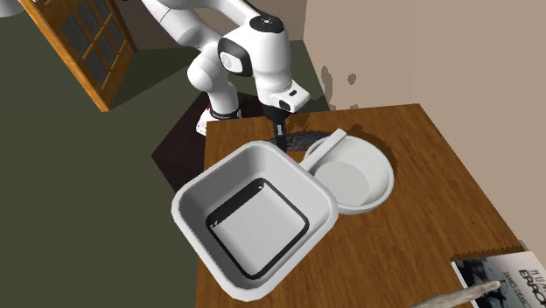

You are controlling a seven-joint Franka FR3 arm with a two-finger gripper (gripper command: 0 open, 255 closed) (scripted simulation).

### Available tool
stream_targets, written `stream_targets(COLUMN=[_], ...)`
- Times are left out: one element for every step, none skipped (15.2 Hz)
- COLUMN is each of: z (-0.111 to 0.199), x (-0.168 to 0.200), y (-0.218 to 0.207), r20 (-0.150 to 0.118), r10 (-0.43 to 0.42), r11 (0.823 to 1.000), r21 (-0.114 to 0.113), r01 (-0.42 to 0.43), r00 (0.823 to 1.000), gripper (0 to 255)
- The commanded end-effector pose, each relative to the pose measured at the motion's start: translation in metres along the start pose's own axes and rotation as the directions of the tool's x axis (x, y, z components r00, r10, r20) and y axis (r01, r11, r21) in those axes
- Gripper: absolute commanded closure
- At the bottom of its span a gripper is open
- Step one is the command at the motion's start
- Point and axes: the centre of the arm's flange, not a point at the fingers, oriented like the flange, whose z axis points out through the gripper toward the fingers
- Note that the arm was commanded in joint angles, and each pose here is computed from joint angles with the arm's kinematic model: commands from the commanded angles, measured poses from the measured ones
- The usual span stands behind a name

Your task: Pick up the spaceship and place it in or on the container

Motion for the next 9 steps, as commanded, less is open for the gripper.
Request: stream_targets(z=[0.000,0.000,-0.005,-0.010,-0.015,-0.021,-0.026,-0.031,-0.036], x=[0.000,0.000,0.001,0.001,0.002,0.002,0.003,0.004,0.004], y=[0.000,0.000,0.000,0.001,0.001,0.002,0.002,0.003,0.003], r20=[0.000,0.000,0.000,0.000,0.000,0.000,0.000,0.000,0.000], r10=[0.000,0.000,0.000,0.000,0.000,0.000,0.000,0.000,0.000], r11=[1.000,1.000,1.000,1.000,1.000,1.000,1.000,1.000,1.000], r21=[0.000,0.000,0.000,0.000,0.000,0.000,0.000,0.000,0.000], r01=[0.000,0.000,0.000,0.000,0.000,0.000,0.000,0.000,0.000], r00=[1.000,1.000,1.000,1.000,1.000,1.000,1.000,1.000,1.000], gripper=[255,255,255,255,255,255,255,255,255])
